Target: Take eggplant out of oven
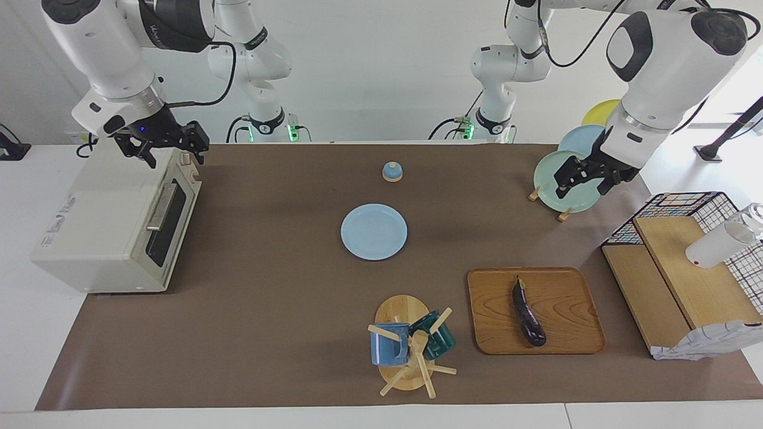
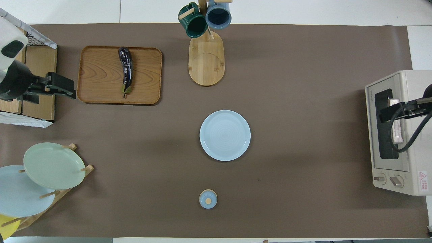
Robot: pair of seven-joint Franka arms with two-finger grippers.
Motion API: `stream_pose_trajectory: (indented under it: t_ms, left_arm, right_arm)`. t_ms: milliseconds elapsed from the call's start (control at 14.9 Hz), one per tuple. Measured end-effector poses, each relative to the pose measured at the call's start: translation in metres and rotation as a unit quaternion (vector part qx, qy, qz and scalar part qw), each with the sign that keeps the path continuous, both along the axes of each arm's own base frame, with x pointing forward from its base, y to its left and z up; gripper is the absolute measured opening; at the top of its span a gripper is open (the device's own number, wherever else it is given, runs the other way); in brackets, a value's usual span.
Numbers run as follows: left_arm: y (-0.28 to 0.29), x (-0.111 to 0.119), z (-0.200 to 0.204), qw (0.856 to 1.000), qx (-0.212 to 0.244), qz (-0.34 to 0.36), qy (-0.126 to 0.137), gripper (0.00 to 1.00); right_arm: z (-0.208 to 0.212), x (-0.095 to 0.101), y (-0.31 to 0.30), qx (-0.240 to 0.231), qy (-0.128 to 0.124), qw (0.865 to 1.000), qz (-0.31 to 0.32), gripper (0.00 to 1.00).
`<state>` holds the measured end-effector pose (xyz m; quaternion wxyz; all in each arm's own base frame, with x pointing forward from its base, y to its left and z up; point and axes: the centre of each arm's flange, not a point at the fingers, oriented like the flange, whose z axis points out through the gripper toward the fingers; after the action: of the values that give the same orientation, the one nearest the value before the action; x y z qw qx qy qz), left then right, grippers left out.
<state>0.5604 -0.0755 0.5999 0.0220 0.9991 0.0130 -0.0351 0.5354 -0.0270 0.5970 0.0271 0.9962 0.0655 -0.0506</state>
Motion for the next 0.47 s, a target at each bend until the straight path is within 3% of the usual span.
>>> stream_pose_trajectory:
  t_ms: [269,470]
  left_arm:
    - [-0.006,-0.022,-0.024,0.999,0.004,-0.008,0.031,1.0]
    - [-0.01,-0.026,-0.021,1.0,0.004,-0.013,0.029,1.0]
  right_arm:
    - [0.0,0.0,-0.002,0.0,0.0,1.0,-0.002,1.0]
    - [0.0,0.0,-0.002,0.0,0.0,1.0,-0.002,1.0]
